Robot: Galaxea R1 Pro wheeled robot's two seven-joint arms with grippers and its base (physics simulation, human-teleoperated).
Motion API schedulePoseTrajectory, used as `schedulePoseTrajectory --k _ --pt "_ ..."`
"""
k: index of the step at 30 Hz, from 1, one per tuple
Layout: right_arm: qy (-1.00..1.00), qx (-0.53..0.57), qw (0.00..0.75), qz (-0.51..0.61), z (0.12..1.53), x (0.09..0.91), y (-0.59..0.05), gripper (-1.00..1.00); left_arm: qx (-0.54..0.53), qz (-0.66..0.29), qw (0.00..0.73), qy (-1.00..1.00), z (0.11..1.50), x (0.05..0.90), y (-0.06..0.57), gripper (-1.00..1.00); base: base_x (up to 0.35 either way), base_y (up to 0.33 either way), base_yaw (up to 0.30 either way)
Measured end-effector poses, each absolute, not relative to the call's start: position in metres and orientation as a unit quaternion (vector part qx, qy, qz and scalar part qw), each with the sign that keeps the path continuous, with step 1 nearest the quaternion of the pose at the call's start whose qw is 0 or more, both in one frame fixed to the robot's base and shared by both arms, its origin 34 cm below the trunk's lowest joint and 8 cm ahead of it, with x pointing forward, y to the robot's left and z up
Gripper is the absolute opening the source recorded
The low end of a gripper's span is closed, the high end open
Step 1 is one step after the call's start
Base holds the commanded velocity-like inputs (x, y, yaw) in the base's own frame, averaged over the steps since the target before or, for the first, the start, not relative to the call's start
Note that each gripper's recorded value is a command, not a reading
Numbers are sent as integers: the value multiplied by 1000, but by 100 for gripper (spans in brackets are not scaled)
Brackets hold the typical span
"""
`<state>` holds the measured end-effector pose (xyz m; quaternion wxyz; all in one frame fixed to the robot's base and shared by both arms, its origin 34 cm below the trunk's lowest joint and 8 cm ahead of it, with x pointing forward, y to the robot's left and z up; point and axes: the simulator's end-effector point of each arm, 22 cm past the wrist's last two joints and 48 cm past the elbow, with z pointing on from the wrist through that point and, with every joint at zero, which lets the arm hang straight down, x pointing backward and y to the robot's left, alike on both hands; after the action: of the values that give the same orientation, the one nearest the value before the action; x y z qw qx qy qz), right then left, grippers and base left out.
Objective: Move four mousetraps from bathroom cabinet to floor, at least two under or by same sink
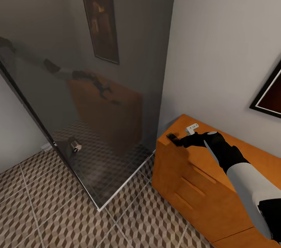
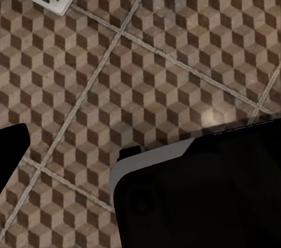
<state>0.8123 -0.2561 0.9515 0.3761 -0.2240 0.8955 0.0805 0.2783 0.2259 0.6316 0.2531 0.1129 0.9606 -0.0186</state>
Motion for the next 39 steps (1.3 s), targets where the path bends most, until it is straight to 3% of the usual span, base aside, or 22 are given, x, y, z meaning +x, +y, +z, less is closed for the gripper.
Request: schedulePoseTrajectory --k 39 --pt "898 -223 369 82 942 811 -256 100 113 -19 247 962 630 274 226 100 1 -1 0"
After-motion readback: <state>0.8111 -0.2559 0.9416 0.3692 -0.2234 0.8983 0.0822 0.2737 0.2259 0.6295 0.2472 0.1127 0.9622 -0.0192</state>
